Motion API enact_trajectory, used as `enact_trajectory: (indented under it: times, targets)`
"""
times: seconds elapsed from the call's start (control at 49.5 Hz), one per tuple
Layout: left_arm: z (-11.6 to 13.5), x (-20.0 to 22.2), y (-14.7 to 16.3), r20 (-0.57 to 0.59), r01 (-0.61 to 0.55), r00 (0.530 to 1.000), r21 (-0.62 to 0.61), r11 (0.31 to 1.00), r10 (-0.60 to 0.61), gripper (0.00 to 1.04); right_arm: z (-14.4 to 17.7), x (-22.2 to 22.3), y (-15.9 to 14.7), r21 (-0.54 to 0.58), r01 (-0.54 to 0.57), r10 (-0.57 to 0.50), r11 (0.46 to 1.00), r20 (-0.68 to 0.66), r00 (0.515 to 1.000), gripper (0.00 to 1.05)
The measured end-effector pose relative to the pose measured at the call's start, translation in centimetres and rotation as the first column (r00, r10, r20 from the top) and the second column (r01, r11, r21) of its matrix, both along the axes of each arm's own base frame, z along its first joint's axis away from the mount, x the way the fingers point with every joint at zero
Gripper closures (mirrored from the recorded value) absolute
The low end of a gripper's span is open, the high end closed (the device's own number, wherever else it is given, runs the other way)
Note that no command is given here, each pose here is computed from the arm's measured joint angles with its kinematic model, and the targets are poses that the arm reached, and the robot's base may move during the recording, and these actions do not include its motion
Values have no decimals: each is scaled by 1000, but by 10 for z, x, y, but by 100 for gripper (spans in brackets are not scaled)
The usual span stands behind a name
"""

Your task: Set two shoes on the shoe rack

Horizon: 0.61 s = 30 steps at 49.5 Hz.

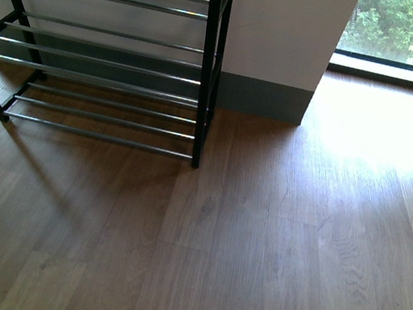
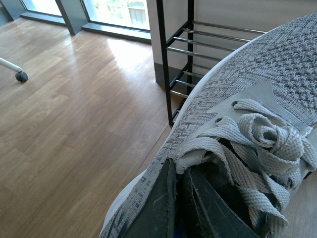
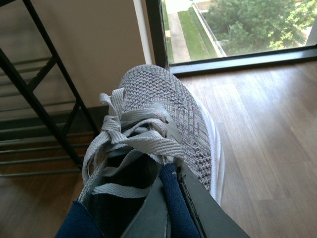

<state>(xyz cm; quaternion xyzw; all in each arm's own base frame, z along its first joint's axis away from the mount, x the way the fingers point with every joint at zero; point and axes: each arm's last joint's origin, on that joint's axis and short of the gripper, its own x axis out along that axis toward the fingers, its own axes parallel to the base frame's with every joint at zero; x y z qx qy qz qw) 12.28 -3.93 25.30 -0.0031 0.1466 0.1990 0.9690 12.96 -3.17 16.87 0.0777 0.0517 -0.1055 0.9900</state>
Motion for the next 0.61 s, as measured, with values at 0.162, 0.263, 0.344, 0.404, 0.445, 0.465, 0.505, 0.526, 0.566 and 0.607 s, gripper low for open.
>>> enact_trajectory:
  times: [0.162, 0.263, 0.344, 0.404, 0.445, 0.465, 0.505, 0.526, 0.566, 0.607]
  targets:
    - [0, 0, 0, 0, 2, 1000, -1, 1000, -2, 103, 0, 0, 0, 0, 1, -1, 1000, 0, 1000, 103]
    - [0, 0, 0, 0, 1, 1000, -1, 1000, -1, 103, 0, 0, 0, 0, 0, 0, 1000, 1, 1000, 103]
    - [0, 0, 0, 0, 1, 1000, 0, 1000, -1, 103, 0, 0, 0, 0, 0, 0, 1000, 1, 1000, 103]
    - [0, 0, 0, 0, 0, 1000, 0, 1000, 0, 103, 0, 0, 0, -1, 0, 0, 1000, 1, 1000, 103]
    - [0, 0, 0, 0, 2, 1000, 0, 1000, -2, 103, 0, 0, 0, 0, 0, 0, 1000, 0, 1000, 103]
    - [0, 0, 0, 0, 2, 1000, -1, 1000, -2, 103, 0, 0, 0, 0, 0, 0, 1000, 0, 1000, 103]
    - [0, 0, 0, 0, 2, 1000, -1, 1000, -2, 103, 0, 0, 0, 0, 1, -1, 1000, 0, 1000, 103]
    - [0, 0, 0, 0, 2, 1000, -1, 1000, -2, 103, 0, 0, 0, -1, 1, -1, 1000, 2, 1000, 103]
    - [0, 0, 0, -1, 3, 1000, -1, 1000, -3, 103, 0, 0, 0, -1, 5, -5, 1000, 2, 1000, 103]
    - [0, 0, 0, -1, 6, 1000, -2, 1000, -6, 103, 0, 0, 0, -1, 8, -8, 1000, 1, 1000, 103]
